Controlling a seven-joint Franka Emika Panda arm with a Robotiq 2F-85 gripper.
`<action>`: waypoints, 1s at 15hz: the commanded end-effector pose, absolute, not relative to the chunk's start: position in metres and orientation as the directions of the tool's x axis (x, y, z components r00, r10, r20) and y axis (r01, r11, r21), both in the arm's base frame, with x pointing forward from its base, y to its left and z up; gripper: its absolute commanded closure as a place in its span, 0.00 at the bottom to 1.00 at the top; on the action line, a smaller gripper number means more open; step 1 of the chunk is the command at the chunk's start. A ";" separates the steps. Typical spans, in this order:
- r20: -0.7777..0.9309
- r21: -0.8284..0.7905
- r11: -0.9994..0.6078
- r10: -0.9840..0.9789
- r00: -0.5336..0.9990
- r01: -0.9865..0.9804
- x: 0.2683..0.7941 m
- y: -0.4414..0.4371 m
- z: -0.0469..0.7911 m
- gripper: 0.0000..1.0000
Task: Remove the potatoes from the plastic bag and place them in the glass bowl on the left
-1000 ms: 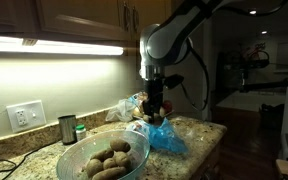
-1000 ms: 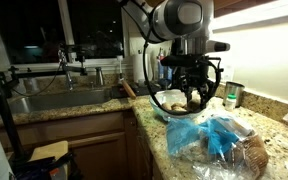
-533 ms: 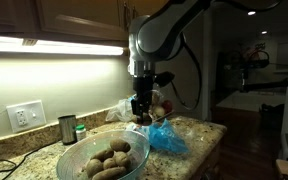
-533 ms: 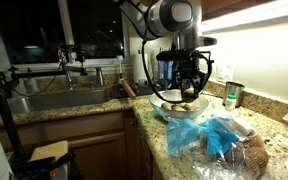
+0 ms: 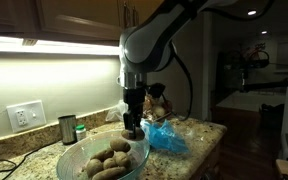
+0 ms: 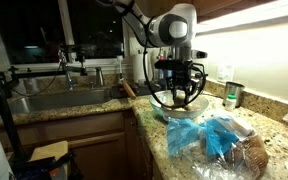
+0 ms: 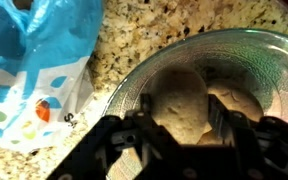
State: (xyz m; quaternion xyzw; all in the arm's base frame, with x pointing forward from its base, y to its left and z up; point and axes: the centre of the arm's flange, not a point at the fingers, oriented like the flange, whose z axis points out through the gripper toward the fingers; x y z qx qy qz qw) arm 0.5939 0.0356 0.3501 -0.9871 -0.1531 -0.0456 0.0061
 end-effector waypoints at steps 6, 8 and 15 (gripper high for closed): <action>0.114 -0.075 -0.907 0.405 0.907 0.415 0.605 0.059 0.353 0.11; 0.119 -0.077 -0.900 0.418 0.901 0.428 0.604 0.058 0.354 0.02; 0.096 -0.068 -0.906 0.411 0.907 0.418 0.596 0.046 0.360 0.00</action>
